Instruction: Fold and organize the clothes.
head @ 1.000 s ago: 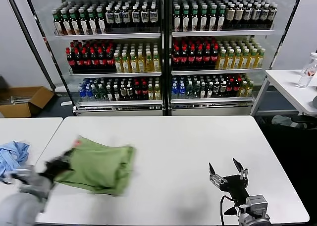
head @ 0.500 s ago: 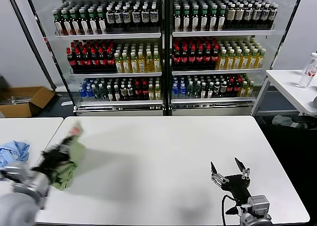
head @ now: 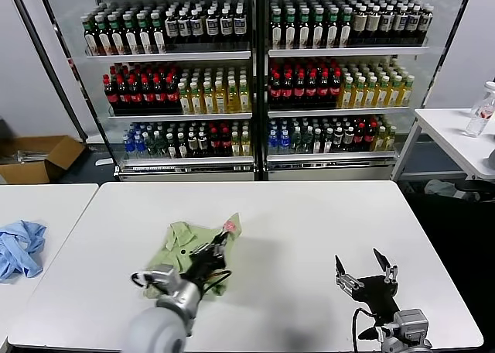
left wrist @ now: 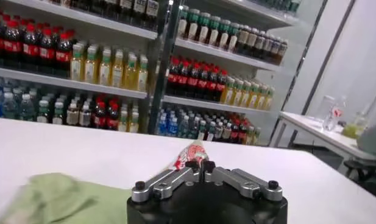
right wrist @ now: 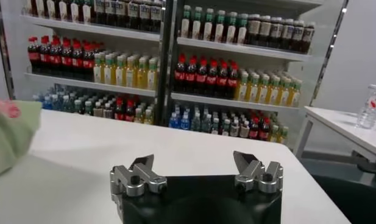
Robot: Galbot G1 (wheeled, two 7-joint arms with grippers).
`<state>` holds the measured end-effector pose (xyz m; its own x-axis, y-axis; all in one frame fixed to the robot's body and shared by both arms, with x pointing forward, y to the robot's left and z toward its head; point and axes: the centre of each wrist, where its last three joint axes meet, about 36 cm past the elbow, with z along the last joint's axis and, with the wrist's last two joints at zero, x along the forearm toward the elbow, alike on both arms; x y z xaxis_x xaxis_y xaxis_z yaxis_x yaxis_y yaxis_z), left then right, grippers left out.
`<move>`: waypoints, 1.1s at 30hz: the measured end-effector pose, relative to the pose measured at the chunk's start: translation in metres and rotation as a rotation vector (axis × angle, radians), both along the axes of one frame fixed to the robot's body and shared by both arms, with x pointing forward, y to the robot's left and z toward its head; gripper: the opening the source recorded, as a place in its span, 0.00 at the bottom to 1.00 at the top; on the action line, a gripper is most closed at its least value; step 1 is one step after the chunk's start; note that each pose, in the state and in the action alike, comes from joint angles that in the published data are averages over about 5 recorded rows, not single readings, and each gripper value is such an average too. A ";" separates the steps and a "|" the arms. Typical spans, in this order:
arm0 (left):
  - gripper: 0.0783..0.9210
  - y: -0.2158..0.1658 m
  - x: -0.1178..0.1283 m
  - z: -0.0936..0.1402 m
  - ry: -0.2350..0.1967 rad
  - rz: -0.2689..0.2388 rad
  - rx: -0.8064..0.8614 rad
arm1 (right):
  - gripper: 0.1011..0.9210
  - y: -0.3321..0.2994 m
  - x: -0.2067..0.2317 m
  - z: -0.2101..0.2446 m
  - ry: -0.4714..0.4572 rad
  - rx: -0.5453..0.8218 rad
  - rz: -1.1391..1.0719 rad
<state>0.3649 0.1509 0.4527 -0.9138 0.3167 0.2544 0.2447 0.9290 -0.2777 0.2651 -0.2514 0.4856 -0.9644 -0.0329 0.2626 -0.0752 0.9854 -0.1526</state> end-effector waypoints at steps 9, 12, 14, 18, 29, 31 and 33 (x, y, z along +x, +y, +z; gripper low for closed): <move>0.20 -0.041 0.014 -0.008 -0.043 0.053 -0.019 | 0.88 -0.004 0.007 0.000 0.000 -0.011 0.004; 0.30 -0.039 0.011 -0.010 -0.085 0.041 0.007 | 0.88 -0.005 0.012 -0.002 0.002 -0.011 0.009; 0.37 -0.032 0.008 -0.010 -0.124 0.031 0.037 | 0.88 -0.005 0.016 -0.005 0.004 -0.006 0.014; 0.51 -0.003 0.003 -0.009 -0.222 0.028 0.119 | 0.88 0.000 0.027 -0.012 0.018 0.029 0.027; 0.86 0.098 -0.003 -0.009 -0.419 0.095 0.422 | 0.88 0.067 0.078 -0.052 0.140 0.205 0.149; 0.88 0.107 -0.005 -0.009 -0.432 0.098 0.454 | 0.88 0.080 0.089 -0.060 0.163 0.220 0.171; 0.88 0.115 -0.005 -0.009 -0.442 0.100 0.479 | 0.88 0.092 0.099 -0.067 0.183 0.230 0.188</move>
